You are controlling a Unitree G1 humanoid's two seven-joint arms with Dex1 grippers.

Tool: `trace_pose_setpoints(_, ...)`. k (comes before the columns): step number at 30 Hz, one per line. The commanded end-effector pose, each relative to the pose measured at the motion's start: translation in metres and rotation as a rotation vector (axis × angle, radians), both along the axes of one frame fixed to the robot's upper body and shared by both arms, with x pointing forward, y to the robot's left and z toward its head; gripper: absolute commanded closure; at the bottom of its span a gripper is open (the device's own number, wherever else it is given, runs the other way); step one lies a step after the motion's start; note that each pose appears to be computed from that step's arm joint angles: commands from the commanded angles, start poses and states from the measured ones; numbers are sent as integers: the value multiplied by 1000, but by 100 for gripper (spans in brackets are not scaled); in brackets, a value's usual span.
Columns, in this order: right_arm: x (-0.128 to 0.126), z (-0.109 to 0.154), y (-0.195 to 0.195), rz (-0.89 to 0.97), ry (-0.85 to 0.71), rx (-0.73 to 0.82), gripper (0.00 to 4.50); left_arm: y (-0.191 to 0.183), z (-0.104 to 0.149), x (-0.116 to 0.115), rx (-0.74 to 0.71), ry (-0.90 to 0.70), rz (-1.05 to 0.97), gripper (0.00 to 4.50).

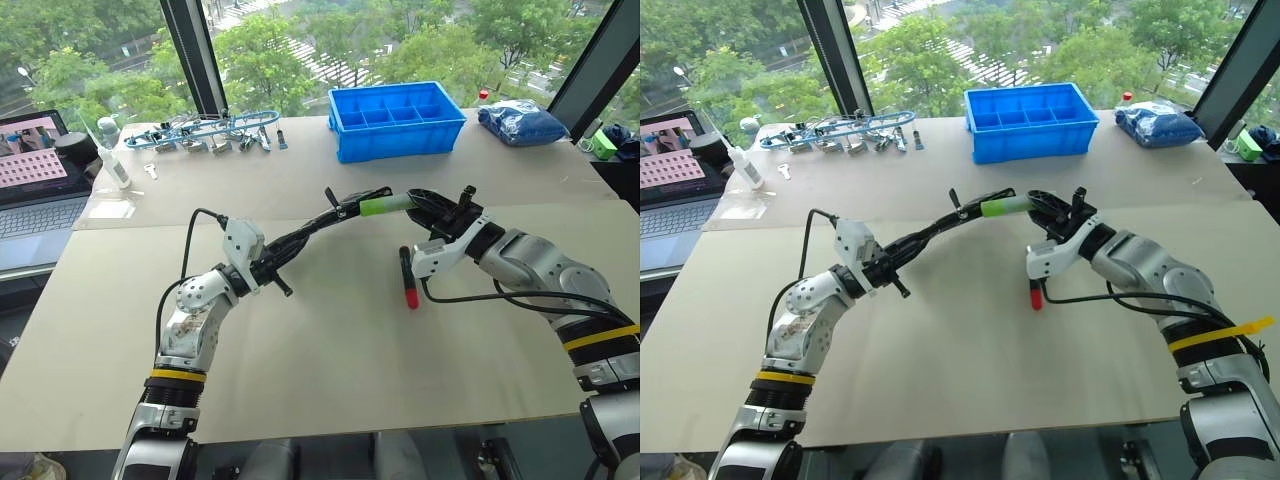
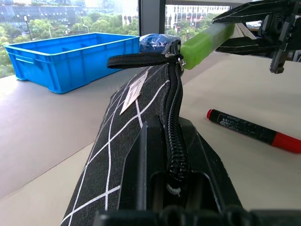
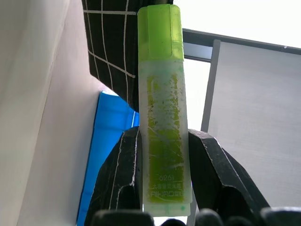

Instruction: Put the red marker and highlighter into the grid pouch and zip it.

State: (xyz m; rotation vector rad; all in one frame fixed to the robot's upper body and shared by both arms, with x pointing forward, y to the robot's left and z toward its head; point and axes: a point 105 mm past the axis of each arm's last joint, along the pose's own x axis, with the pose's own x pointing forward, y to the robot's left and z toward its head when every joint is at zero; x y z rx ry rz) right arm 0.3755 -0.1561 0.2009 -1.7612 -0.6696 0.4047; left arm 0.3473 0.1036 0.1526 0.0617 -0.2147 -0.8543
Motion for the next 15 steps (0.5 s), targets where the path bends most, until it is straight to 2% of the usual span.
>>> trace_pose_setpoints(1, 6, 29, -16, -55, -87, 46, 348, 0, 14, -5, -17, -49, -18, 450)
trace_pose_setpoints(9, 10, 28, -24, -103, -54, 84, 348, -3, 13, -5, -14, -53, -23, 450)
trace_pose_setpoints(15, 15, 25, -32, -166, 33, 196, 348, -5, 10, -6, 23, -71, -28, 450)
